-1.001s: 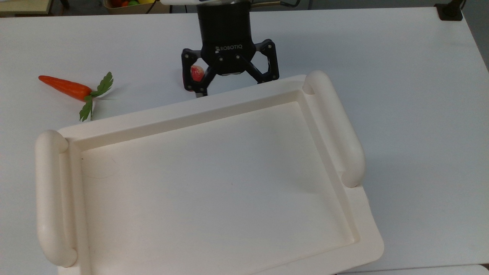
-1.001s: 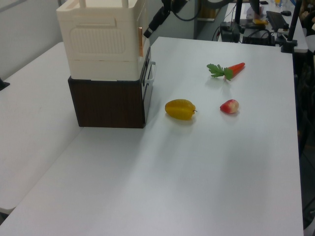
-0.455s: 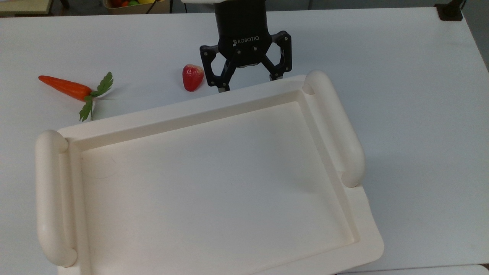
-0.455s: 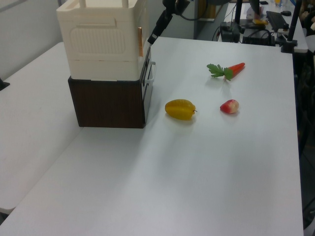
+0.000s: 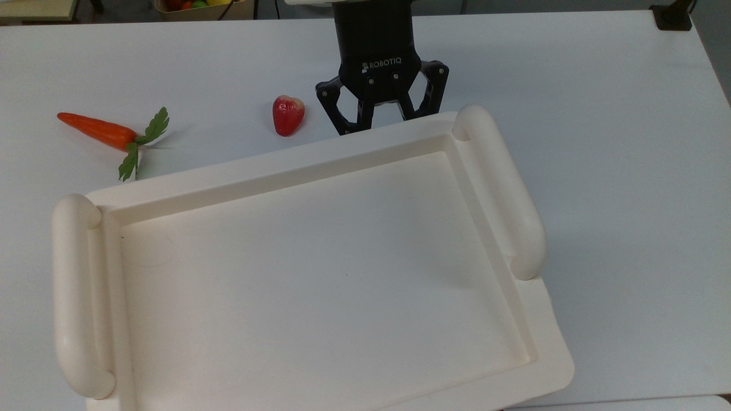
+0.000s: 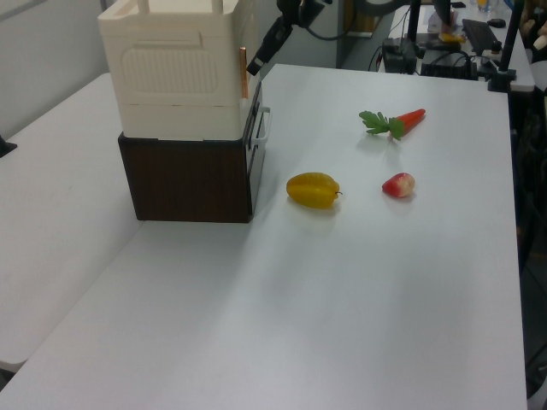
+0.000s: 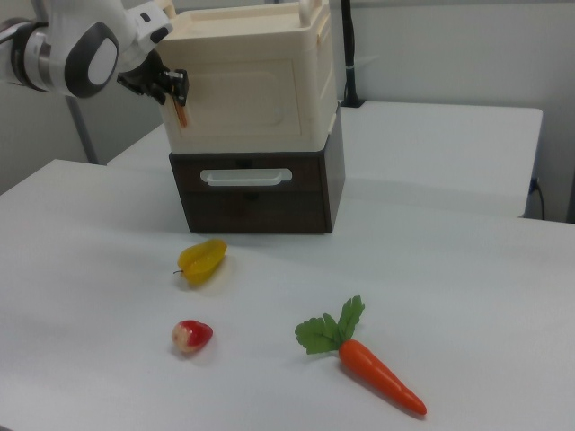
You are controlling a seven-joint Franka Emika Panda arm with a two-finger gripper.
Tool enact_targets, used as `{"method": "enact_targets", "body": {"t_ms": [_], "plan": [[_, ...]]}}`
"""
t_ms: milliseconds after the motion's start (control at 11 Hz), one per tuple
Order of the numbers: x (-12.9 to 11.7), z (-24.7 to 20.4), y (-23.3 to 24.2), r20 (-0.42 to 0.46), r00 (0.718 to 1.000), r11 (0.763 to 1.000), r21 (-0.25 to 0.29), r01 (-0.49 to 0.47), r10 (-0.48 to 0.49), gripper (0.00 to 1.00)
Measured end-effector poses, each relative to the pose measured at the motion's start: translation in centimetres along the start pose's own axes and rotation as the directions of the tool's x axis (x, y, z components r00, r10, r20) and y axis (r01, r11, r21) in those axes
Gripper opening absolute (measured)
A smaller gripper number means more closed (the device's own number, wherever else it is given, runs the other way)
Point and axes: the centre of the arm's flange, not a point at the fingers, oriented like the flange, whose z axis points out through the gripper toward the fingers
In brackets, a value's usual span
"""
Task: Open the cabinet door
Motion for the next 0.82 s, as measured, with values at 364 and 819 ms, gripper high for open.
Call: {"method": "enact_targets", "body": {"t_ms": [364,819], "plan": [[0.18,0.78,0.02,-0.04,0.999,1.0,-0.013,0.002,-0.002,0.44],[0.19,0.64,-0.2,-0.037,0.999,1.0,-0.01,0.006,-0.006,0.14]]}}
